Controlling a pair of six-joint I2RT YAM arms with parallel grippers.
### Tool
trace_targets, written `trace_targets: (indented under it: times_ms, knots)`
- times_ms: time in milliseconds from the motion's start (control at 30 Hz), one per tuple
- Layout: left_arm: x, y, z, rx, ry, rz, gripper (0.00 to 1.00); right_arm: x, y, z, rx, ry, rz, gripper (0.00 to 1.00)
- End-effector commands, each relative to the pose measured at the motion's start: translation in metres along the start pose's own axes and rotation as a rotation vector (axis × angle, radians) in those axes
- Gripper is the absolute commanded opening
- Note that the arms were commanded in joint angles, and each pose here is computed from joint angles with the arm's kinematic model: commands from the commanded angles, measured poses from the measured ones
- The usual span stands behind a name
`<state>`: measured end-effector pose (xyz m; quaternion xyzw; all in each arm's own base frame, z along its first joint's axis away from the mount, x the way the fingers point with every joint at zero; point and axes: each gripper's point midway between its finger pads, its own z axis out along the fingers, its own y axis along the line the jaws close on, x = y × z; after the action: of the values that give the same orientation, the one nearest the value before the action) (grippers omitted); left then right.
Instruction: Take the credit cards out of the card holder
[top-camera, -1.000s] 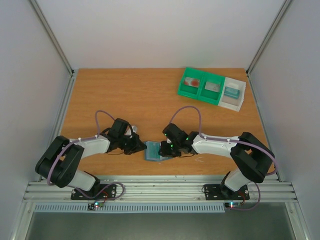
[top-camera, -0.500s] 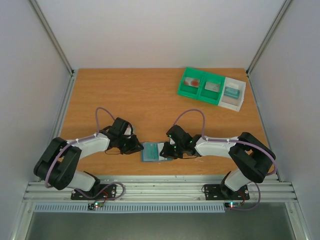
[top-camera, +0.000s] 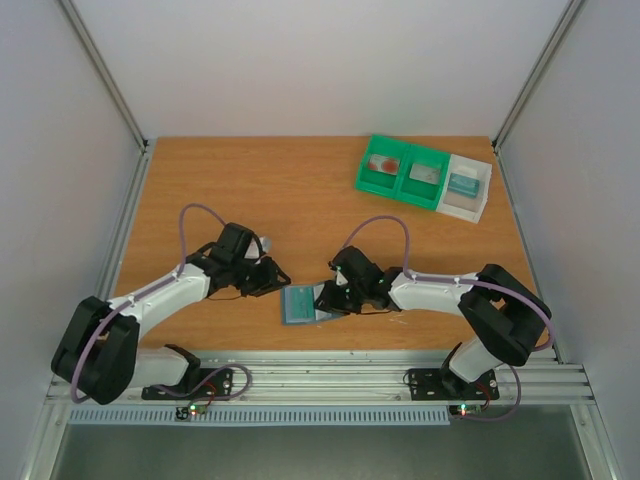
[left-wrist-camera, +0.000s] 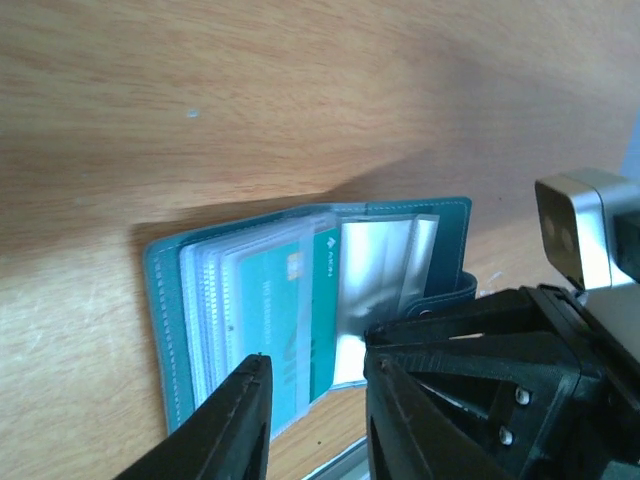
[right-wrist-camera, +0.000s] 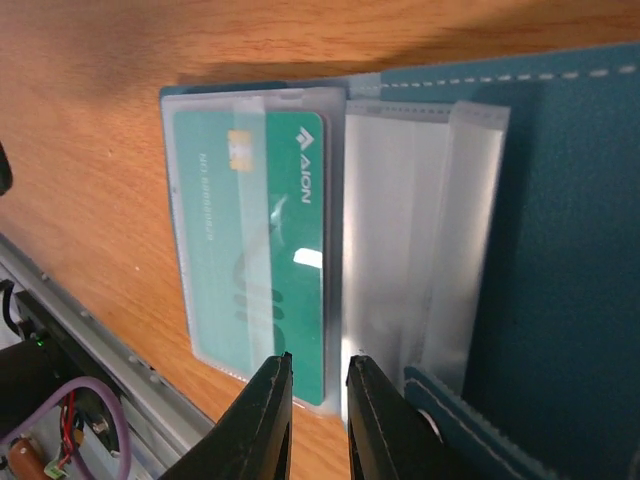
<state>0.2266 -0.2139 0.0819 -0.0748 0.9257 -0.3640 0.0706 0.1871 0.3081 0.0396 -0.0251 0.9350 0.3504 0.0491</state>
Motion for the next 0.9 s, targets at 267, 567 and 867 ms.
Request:
trace_targets:
  times_ms: [267, 567, 867]
  knots:
    - [0.012, 0.020, 0.035, 0.072, 0.048, -0.059, 0.16, -0.019, 0.022, 0.003, -0.040, -0.025, -0.017, 0.18]
    - [0.018, 0.042, 0.046, 0.016, 0.062, -0.068, 0.08, -0.017, 0.003, 0.015, 0.015, -0.016, 0.000, 0.20]
    - [0.016, 0.052, 0.046, -0.052, 0.062, -0.056, 0.07, -0.015, -0.006, 0.013, 0.044, -0.024, 0.001, 0.23]
